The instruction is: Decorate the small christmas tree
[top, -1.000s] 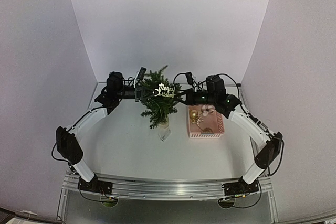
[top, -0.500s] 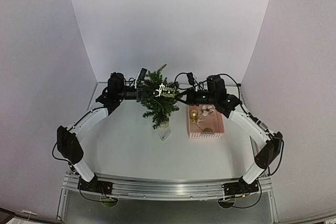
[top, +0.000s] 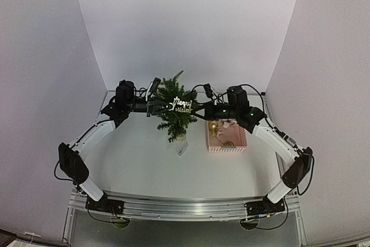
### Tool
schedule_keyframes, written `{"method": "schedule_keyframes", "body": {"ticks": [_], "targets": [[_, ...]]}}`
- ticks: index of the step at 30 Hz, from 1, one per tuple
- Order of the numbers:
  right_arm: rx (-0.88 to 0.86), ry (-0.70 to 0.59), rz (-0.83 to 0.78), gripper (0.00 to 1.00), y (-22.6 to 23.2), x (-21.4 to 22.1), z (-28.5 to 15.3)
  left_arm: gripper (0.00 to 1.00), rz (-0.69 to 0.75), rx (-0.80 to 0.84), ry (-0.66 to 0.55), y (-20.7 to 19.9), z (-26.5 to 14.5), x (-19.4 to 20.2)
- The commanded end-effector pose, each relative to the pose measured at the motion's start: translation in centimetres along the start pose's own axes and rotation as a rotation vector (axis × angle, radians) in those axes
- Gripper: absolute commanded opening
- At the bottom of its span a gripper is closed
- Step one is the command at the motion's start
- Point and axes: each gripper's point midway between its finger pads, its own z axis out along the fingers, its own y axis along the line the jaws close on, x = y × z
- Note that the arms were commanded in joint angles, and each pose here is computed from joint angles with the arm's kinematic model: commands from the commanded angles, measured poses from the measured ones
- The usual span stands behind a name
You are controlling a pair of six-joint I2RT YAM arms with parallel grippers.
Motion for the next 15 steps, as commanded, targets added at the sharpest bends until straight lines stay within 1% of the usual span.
{"method": "schedule_keyframes", "body": {"ticks": [1, 4, 7, 10, 12, 15], "targets": [[0.036, 0.013, 0.008, 0.00, -0.5, 0.8, -0.7, 0.00, 0.072, -0.043, -0.059, -1.2, -2.7, -1.7], [0.044, 0.024, 0.005, 0.00, -1.2, 0.8, 0.3, 0.00, 0.027, -0.070, -0.076, 0.1, -3.1, -1.7], [0.036, 0.036, -0.002, 0.00, -1.3, 0.9, 0.7, 0.00, 0.027, -0.091, -0.072, 0.7, -3.2, -1.4], [0.033, 0.042, 0.002, 0.00, -1.1, 1.4, 0.2, 0.00, 0.042, -0.083, -0.058, 0.3, -3.2, -0.9], [0.036, 0.043, 0.020, 0.00, -1.0, 2.0, -0.3, 0.00, 0.078, -0.067, -0.043, -0.5, -2.8, -0.5], [0.043, 0.043, 0.052, 0.00, -0.9, 2.8, -1.1, 0.00, 0.086, -0.035, -0.020, -1.5, -2.2, -0.1]]}}
